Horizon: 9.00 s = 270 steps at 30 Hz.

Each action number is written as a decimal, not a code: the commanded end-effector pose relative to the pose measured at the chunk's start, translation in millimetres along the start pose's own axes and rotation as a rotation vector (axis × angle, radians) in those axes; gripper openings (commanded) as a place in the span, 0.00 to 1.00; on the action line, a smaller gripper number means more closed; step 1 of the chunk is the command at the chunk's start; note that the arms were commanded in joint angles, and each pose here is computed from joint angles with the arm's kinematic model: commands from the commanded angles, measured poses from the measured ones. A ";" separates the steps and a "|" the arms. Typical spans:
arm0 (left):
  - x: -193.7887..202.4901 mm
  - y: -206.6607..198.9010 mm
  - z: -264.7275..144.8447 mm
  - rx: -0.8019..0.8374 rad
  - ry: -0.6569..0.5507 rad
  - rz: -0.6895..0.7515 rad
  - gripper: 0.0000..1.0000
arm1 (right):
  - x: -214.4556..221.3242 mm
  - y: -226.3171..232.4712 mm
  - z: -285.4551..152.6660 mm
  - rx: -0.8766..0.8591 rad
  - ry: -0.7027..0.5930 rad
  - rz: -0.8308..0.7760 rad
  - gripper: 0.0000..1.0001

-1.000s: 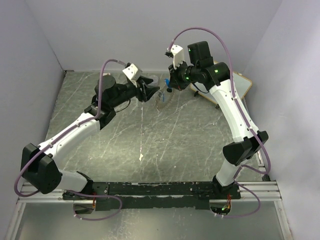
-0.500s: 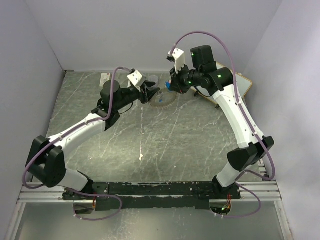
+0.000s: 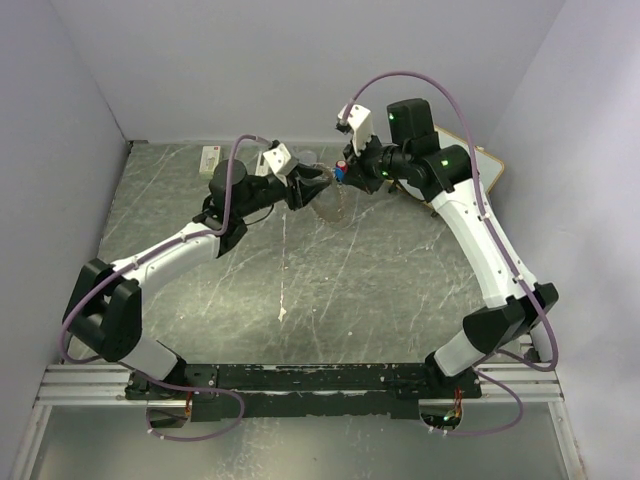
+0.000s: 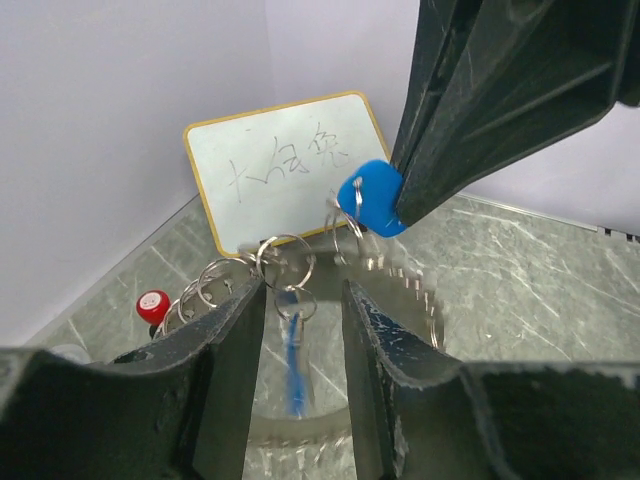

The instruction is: Put the keys on the keyring

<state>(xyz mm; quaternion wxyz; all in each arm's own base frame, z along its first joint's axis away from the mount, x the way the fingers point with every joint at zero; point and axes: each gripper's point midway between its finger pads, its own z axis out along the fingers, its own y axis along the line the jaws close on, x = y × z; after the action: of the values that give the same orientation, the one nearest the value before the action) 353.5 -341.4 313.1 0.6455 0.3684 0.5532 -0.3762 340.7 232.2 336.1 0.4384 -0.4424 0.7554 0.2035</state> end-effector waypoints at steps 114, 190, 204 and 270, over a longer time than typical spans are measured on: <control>-39.1 -38.7 18.4 0.134 -0.066 0.140 0.51 | -5.8 1.2 -41.6 -0.126 -0.209 -0.684 0.00; -70.3 47.9 -9.8 -0.303 -0.188 -0.292 0.07 | 20.3 12.0 -38.6 -0.112 -0.192 -0.481 0.00; -84.4 48.3 -17.6 -0.269 -0.258 -0.393 0.07 | 25.8 4.2 -19.6 -0.097 -0.201 -0.349 0.00; -89.9 32.3 -20.6 -0.150 -0.218 -0.410 0.07 | -88.8 -1.4 35.6 -0.131 -0.585 -0.026 0.24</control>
<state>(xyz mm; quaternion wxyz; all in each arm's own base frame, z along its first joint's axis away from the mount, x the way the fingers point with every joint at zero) 377.1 -303.4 357.4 0.6060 0.1370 0.6169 -0.4831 377.1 298.2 384.3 0.6064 -0.4046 0.5799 0.3636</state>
